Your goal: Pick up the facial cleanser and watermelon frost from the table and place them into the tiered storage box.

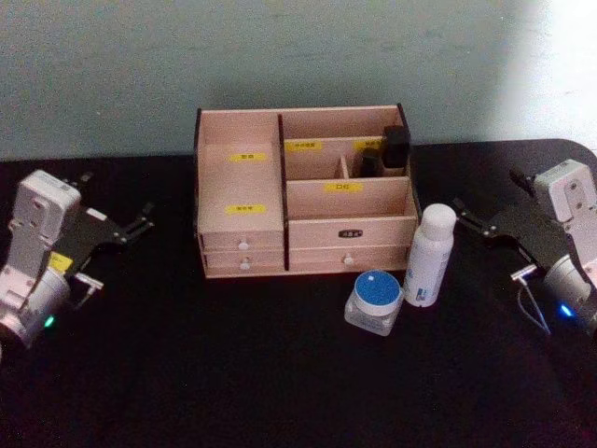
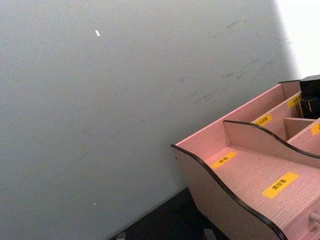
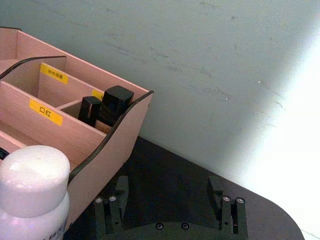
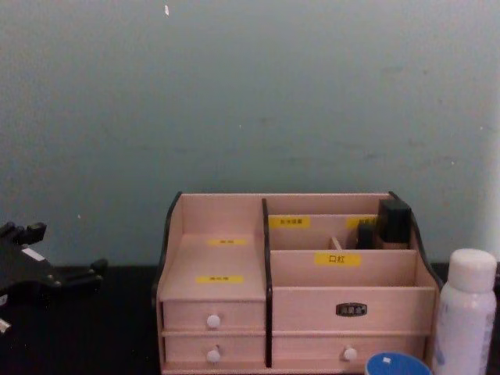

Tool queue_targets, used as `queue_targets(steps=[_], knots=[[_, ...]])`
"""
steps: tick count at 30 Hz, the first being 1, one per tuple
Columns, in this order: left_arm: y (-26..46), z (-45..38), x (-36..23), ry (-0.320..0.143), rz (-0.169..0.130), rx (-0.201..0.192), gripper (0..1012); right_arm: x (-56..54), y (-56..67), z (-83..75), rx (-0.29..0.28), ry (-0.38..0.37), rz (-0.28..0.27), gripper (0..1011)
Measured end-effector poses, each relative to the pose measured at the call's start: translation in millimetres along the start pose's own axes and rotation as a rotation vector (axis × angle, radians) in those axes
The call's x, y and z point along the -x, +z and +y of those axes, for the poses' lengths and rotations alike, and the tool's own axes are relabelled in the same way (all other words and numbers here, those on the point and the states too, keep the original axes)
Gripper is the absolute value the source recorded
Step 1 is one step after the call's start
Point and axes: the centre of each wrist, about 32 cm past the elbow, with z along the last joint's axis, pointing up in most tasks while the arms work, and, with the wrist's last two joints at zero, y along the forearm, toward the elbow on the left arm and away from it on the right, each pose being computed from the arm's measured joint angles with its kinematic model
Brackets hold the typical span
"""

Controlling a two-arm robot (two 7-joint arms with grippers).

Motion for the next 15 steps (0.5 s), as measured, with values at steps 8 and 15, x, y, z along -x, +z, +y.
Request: queue_targets(steps=[8,15], knots=[[0.0,0.0,0.0,0.0,0.0,0.0,1001,0.0,0.0,0.0,0.0,0.0,0.0,1002],[0.0,0.0,0.0,0.0,0.0,0.0,1001,0.0,0.0,0.0,0.0,0.0,0.0,1002]])
